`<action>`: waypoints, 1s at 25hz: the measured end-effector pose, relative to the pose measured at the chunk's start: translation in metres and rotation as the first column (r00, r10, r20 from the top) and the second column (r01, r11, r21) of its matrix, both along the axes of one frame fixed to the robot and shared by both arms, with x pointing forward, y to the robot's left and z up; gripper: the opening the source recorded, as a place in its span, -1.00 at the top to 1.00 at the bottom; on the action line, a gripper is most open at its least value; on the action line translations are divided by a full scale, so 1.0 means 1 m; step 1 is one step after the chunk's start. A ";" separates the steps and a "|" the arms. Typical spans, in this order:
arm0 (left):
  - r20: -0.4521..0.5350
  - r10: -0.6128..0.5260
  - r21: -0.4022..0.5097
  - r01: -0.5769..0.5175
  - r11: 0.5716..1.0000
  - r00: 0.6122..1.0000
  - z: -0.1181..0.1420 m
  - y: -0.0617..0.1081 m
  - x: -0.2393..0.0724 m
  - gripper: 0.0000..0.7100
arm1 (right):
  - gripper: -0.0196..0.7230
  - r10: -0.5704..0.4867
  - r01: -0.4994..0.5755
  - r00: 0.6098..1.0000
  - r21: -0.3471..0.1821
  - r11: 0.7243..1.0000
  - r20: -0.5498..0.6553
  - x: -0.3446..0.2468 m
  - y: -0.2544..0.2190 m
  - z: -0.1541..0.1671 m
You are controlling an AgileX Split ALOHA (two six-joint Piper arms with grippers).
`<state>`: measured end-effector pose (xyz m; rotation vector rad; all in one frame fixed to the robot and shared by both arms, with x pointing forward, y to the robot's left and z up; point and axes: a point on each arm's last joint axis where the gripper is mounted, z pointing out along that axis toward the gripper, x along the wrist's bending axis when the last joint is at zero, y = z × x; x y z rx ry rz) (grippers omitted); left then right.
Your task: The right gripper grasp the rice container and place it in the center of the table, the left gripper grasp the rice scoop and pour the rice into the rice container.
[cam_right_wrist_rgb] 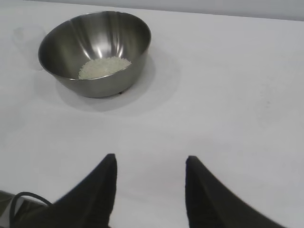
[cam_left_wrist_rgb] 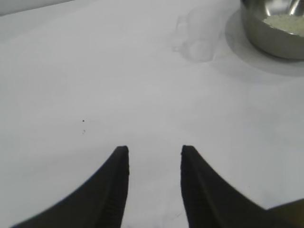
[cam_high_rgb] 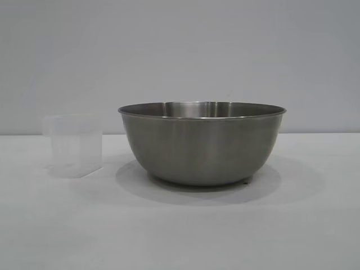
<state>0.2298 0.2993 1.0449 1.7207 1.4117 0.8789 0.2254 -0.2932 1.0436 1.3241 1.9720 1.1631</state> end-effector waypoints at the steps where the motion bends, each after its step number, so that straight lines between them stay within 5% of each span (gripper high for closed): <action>1: 0.000 0.002 -0.003 -0.002 1.000 1.000 0.000 0.000 0.000 0.33 | 0.19 0.000 0.000 1.000 0.000 1.000 0.000 0.000 0.000 0.000; 25: -0.002 0.009 -0.015 -0.009 1.000 1.000 0.000 0.000 0.000 0.33 | 0.19 0.003 -0.003 1.000 0.001 1.000 0.000 0.000 0.000 0.000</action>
